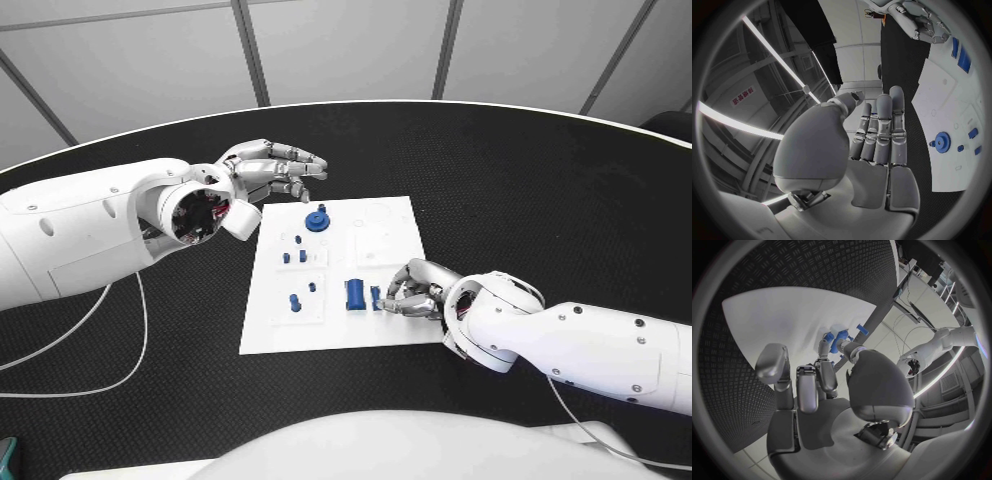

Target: Assemble the parts on the task board

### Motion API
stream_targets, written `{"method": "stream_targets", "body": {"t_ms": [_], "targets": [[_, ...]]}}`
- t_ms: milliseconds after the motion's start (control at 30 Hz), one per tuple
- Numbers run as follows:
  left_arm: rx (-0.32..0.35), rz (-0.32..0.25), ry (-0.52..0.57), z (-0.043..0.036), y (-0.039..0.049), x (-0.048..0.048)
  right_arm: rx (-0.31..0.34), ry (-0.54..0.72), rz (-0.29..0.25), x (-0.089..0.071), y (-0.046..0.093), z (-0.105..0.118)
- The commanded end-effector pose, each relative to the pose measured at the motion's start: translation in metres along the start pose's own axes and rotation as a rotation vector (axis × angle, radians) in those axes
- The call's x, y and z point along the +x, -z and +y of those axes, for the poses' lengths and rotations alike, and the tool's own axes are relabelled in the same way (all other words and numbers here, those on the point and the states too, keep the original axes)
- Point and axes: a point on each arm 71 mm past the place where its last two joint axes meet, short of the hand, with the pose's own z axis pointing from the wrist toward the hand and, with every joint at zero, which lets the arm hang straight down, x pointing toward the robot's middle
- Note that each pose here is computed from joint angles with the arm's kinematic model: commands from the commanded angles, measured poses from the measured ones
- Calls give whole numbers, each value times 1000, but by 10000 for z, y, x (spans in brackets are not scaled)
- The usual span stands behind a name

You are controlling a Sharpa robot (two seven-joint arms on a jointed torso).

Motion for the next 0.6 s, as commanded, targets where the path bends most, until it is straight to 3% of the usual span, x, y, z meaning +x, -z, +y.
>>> {"method": "stream_targets", "body": {"t_ms": [33,600], "targets": [[0,1,0,0,-1,2,5,4,7,2,-9,-10],[0,0,0,0,3,0,19,5,-1,2,-61,-16]]}}
